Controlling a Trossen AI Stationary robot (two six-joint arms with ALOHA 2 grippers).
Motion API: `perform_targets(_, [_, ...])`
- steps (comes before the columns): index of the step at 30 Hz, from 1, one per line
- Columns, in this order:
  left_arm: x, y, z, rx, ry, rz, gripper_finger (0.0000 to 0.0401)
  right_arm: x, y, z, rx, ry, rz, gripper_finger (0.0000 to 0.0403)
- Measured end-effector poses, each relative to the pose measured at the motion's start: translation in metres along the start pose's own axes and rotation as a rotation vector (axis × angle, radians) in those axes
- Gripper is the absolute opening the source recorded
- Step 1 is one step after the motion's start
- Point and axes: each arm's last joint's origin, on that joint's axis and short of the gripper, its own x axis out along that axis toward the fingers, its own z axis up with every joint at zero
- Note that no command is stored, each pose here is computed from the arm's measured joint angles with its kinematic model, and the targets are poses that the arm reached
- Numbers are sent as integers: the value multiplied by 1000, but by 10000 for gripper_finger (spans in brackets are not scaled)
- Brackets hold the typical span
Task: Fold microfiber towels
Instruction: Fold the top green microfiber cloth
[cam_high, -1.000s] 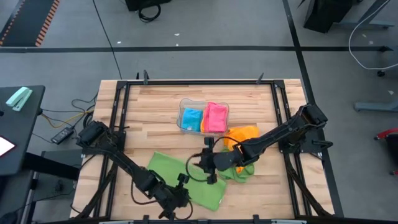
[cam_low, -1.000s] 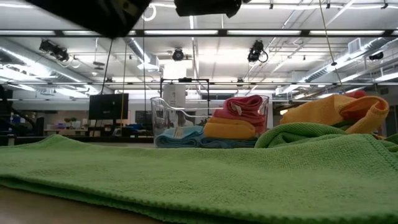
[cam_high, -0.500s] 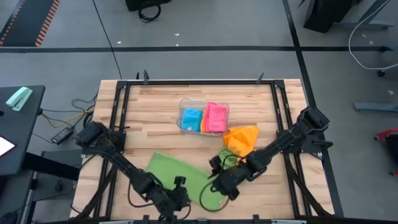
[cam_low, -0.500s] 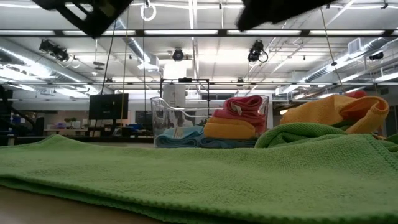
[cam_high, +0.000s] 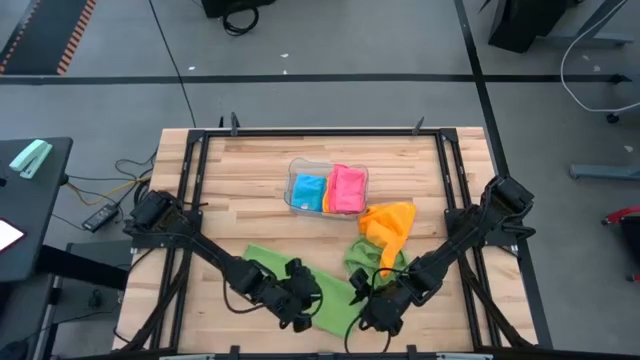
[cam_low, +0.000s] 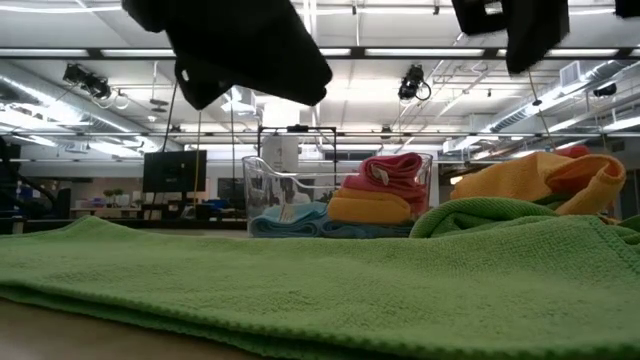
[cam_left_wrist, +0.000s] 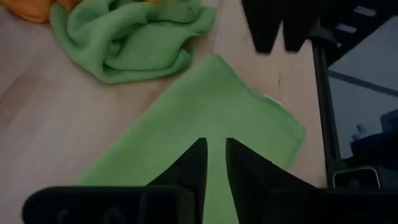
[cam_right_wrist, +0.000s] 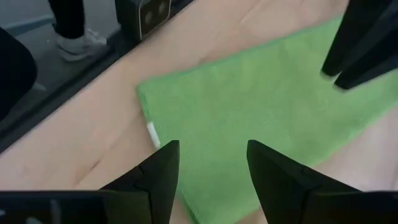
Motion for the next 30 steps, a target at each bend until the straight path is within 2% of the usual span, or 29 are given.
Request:
perform_targets(12, [1, 1, 3, -47, -14, -4, 67, 6, 12, -15, -37, -23, 29, 198])
perform_targets(18, [2, 2, 3, -50, -17, 0, 70, 5, 26, -8, -71, -90, 48, 198])
perform_targets(23, [2, 3, 4, -63, -18, 2, 67, 24, 35, -15, -98, -65, 41, 198])
perform_targets(30, [1, 2, 3, -60, -14, 2, 73, 44, 35, -21, -155, -13, -6, 198])
